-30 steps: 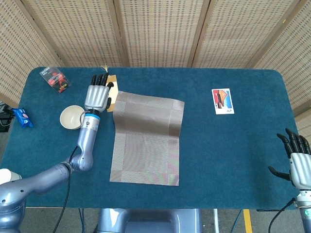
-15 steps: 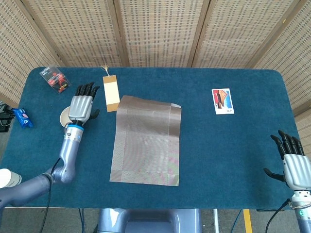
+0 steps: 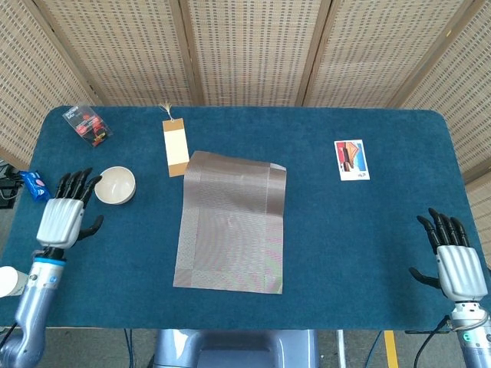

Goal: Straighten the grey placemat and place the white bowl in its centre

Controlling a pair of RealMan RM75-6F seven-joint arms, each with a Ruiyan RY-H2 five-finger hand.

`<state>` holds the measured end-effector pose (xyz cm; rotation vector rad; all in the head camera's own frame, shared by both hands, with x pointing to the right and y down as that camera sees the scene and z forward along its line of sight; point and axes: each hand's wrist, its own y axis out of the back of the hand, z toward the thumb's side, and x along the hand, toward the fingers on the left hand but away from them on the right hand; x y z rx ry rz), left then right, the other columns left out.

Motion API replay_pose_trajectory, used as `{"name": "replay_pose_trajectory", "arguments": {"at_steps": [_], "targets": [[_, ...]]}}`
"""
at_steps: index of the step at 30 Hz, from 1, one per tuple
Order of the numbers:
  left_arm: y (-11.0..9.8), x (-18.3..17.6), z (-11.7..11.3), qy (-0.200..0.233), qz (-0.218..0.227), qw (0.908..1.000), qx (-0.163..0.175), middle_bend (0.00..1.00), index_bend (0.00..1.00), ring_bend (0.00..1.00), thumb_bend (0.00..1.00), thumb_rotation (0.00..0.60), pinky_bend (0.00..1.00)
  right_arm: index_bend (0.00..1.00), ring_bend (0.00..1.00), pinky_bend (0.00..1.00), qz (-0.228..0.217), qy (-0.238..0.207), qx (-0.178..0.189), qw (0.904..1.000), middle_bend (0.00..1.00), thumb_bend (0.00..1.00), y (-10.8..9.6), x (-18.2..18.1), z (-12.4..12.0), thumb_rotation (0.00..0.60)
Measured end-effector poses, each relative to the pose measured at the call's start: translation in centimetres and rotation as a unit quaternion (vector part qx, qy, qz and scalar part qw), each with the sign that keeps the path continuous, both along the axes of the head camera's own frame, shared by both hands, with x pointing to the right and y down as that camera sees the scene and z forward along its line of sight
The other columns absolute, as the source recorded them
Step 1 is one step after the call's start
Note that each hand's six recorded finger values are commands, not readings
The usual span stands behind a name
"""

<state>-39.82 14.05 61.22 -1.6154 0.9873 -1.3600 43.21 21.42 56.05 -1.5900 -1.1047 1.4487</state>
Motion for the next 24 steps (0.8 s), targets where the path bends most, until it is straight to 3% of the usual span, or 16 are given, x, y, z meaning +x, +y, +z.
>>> {"name": "replay_pose_trajectory", "arguments": {"at_steps": [4, 12, 19, 24], "targets": [[3.2, -1.9, -1.3, -0.004, -0.009, 0.9999, -0.009, 0.0, 0.1, 0.0, 0.34, 0.6, 0.0, 0.13, 0.0, 0.0, 0.0, -0.002, 0.004, 1.0, 0.0, 0.04, 0.1, 0.0, -0.2, 0.6], [7.6, -4.9, -3.5, -0.023, -0.02, 0.9993, 0.02, 0.0, 0.1, 0.0, 0.34, 0.6, 0.0, 0.13, 0.0, 0.0, -0.019, -0.004, 0.004, 0.9998, 0.0, 0.03, 0.4, -0.6, 0.0, 0.6], [9.1, -5.9, -3.5, -0.017, -0.021, 0.9995, 0.02, 0.0, 0.1, 0.0, 0.34, 0.6, 0.0, 0.13, 0.0, 0.0, -0.064, -0.004, -0.02, 0.9977, 0.0, 0.03, 2.1, -3.2, 1.5, 0.6], [9.1, -5.8, -3.9, -0.001, -0.019, 0.9994, 0.028, 0.0, 0.1, 0.0, 0.34, 0.6, 0.0, 0.14, 0.0, 0.0, -0.113, -0.044, -0.057, 0.9909, 0.0, 0.03, 4.2, -7.7, 3.2, 0.6]]}}
